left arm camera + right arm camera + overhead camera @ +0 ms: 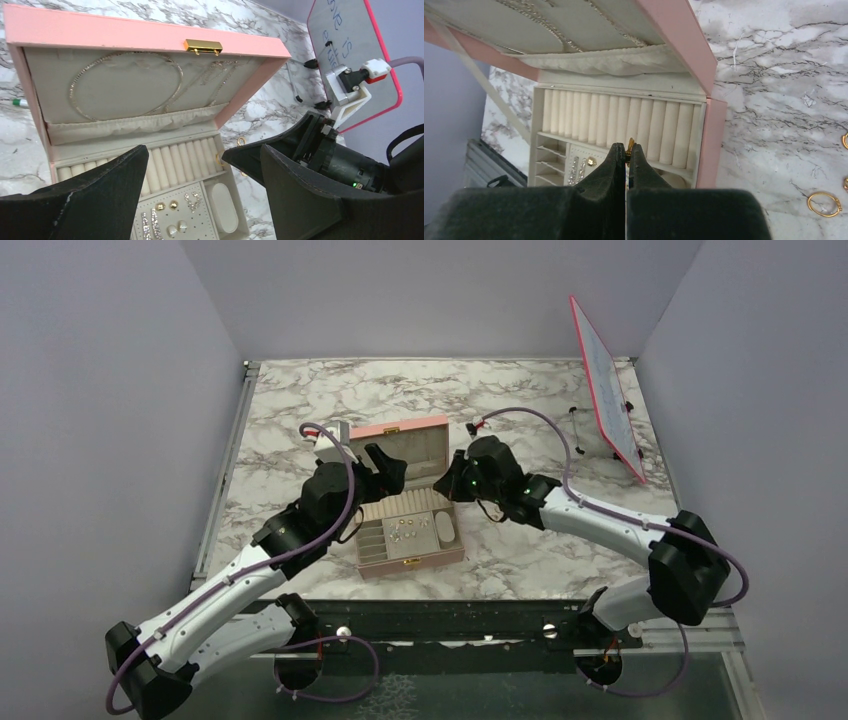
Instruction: Organize the mixed jewelry
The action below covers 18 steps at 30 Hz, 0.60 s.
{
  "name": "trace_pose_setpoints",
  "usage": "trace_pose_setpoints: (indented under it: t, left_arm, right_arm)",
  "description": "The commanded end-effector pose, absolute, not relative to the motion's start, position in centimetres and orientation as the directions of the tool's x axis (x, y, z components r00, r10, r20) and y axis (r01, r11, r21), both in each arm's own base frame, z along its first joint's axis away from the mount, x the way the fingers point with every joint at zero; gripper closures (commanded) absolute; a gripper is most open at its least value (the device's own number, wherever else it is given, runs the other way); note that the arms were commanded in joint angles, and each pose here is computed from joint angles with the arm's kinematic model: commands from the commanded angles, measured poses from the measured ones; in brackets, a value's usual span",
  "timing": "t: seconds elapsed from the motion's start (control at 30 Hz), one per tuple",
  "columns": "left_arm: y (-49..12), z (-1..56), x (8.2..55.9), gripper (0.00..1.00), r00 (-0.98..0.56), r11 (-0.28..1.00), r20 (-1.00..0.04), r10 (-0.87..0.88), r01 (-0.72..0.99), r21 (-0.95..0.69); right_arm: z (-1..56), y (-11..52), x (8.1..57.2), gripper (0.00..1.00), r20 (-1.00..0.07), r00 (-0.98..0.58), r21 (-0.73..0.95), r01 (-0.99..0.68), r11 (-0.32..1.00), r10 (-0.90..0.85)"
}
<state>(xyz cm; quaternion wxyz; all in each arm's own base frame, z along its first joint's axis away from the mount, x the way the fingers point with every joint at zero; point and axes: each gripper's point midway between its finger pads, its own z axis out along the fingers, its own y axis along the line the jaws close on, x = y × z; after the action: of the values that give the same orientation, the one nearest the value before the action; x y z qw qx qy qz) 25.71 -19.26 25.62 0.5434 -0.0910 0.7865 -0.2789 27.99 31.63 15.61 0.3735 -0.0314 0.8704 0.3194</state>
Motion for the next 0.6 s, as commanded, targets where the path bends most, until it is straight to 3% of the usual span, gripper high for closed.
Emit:
trace_pose_setpoints:
  t: [0.0, 0.57]
  left_arm:
    - [-17.5, 27.8, 26.1, 0.16, -0.312, 0.856, -0.844, -0.437, 0.146, -0.497]
    - [-16.9, 27.8, 25.9, 0.16, -0.297, 0.868, -0.858, -0.419, 0.147, -0.475]
  right_arm:
    - [14.8, 32.2, 29.1, 0.99, -0.715, -0.683, 0.450, -0.287, 0.845, 0.149]
    - [10.9, 33.8, 29.4, 0.99, -0.723, -0.690, 0.324, -0.279, 0.904, 0.046]
